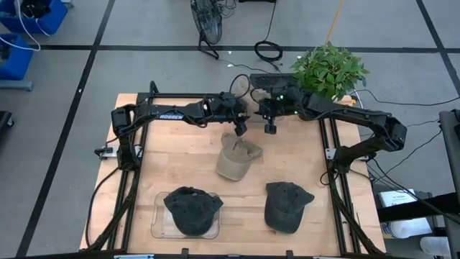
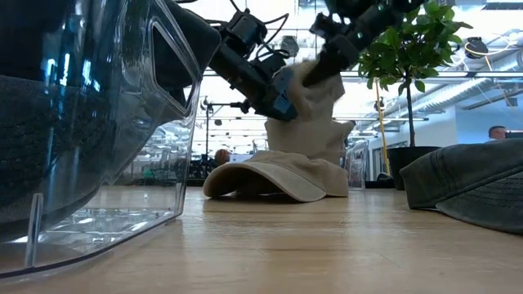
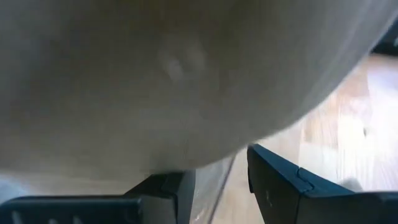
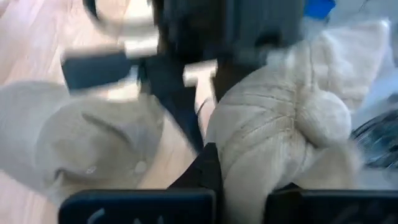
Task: Pick & Place hat
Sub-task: Put the brown cap into the top transparent bin
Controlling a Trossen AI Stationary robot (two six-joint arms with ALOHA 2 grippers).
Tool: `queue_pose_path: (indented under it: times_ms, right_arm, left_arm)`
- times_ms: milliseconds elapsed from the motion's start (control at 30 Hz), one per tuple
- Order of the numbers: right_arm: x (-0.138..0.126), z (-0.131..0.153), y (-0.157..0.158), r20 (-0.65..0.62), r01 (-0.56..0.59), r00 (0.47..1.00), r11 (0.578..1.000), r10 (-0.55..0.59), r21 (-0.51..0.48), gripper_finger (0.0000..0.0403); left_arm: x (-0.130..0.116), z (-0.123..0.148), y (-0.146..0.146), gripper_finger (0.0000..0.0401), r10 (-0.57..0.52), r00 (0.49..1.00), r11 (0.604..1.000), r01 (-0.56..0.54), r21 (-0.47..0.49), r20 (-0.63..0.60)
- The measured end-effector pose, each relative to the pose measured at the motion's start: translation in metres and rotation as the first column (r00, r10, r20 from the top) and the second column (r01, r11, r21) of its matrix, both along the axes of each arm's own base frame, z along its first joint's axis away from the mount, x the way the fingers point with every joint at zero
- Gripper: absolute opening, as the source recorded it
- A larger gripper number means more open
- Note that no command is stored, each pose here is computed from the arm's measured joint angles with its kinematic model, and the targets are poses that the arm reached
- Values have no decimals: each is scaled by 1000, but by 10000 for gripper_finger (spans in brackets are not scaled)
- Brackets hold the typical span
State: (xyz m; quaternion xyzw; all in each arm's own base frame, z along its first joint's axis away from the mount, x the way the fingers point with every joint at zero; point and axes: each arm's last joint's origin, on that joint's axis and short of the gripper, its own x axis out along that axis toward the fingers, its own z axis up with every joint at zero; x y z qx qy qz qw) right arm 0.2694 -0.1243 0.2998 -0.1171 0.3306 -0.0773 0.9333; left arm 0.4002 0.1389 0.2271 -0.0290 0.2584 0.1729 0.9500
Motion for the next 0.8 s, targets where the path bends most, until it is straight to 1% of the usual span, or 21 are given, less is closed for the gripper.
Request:
queue_pose_path:
  times_ms: [133, 200, 300, 367, 467, 533, 633, 700, 800]
  right_arm:
    - [-3, -28, 1, -14, 24, 1000, 999, -23, 39, 0]
    - [-3, -36, 1, 1, 38, 999, 998, -38, 52, 0]
    - [-4, -40, 1, 38, 59, 997, 997, -61, 59, 0]
    - [-3, -39, -1, 59, 89, 994, 995, -91, 45, 0]
    - [-1, -34, -4, 109, 158, 982, 987, -157, 2, 0]
    - [-1, -33, -7, 123, 171, 978, 985, -170, 0, 0]
    - [-4, -36, -11, 107, 210, 971, 977, -214, 48, 0]
    - [-6, -40, -13, 73, 234, 968, 969, -240, 80, 0]
    - [-9, -42, -15, 51, 242, 968, 966, -247, 85, 0]
  left_arm:
    - [-2, -5, -5, 147, -15, 998, 1000, 13, -22, -61]
    - [-2, -6, -7, 147, -20, 997, 999, 18, -27, -73]
    - [-2, -6, -9, 147, -24, 996, 999, 22, -31, -82]
    - [-3, -3, -10, 147, -29, 997, 999, 27, -31, -77]
    - [-7, 8, -14, 147, -43, 997, 999, 41, -31, -61]
    - [-11, 18, -16, 147, -46, 998, 999, 45, -27, -46]
    - [-19, 31, -19, 147, -47, 998, 999, 46, -27, -44]
    - [-25, 40, -21, 147, -43, 998, 999, 42, -24, -42]
    - [-31, 53, -24, 147, -39, 999, 999, 39, -8, -16]
